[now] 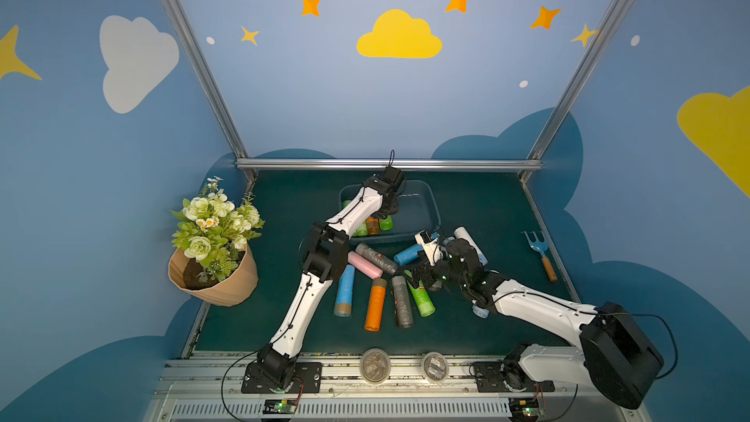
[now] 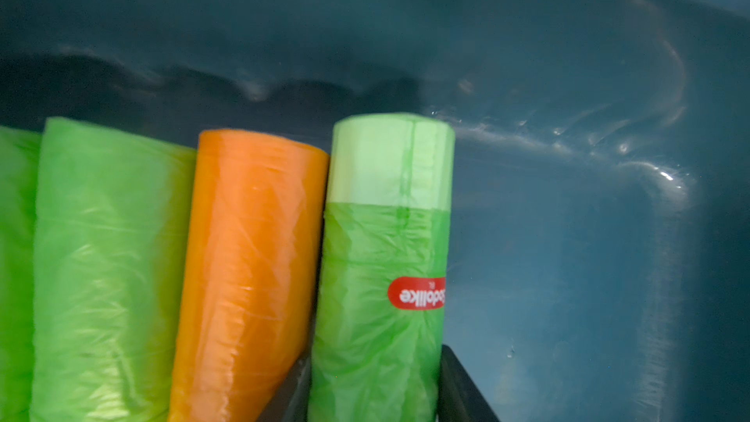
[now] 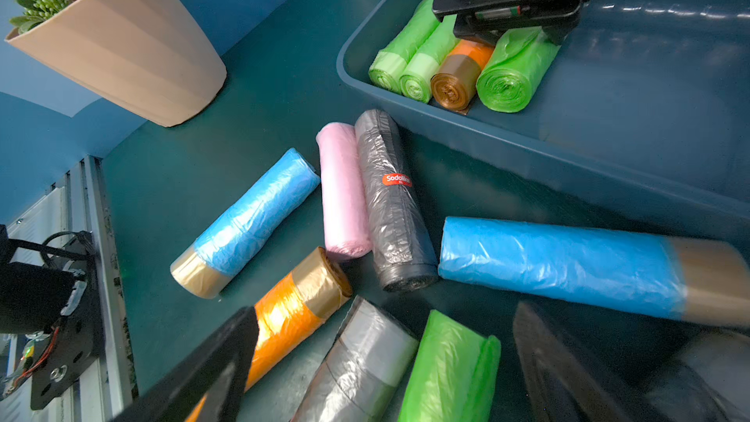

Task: Put the roll of trash bags into the storage box
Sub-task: Place the roll of trash bags in the storage box.

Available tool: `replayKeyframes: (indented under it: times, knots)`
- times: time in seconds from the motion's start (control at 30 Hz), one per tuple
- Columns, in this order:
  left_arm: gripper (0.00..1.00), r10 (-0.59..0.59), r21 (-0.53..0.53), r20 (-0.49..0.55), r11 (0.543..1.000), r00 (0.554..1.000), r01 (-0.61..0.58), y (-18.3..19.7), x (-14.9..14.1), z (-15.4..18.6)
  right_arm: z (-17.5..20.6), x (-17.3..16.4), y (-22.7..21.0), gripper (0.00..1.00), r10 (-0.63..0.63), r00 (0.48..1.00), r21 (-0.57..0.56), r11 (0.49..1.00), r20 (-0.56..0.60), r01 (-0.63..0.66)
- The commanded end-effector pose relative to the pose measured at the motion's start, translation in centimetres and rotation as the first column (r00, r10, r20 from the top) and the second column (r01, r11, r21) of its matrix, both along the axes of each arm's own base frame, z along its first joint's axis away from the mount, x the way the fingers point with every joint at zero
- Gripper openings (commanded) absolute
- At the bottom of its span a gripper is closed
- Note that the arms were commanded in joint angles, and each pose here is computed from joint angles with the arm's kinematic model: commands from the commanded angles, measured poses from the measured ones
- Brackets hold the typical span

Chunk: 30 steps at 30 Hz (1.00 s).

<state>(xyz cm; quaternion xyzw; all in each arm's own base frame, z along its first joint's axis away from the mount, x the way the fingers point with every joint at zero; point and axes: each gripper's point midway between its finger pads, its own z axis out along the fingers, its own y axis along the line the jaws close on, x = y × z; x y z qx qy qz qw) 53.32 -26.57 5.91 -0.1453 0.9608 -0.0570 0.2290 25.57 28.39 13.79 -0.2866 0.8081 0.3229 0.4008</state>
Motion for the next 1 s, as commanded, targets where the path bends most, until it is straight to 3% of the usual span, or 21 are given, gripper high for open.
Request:
replayKeyframes:
  times: [0.0, 0.97]
  knots:
    - [0.47, 0.016, 0.050, -0.040, 0.999, 0.999, -0.014, 0.8, -0.6, -1.9, 0.6, 0.4, 0.2, 0.96, 0.005, 1.000, 0.007, 1.000, 0.020, -0.006]
    - [0.54, -0.023, 0.038, 0.012, 0.999, 1.000, 0.023, -0.1, -0.7, 1.5, 0.5, 0.5, 0.0, 0.96, 0.002, 1.000, 0.003, 1.000, 0.022, -0.002]
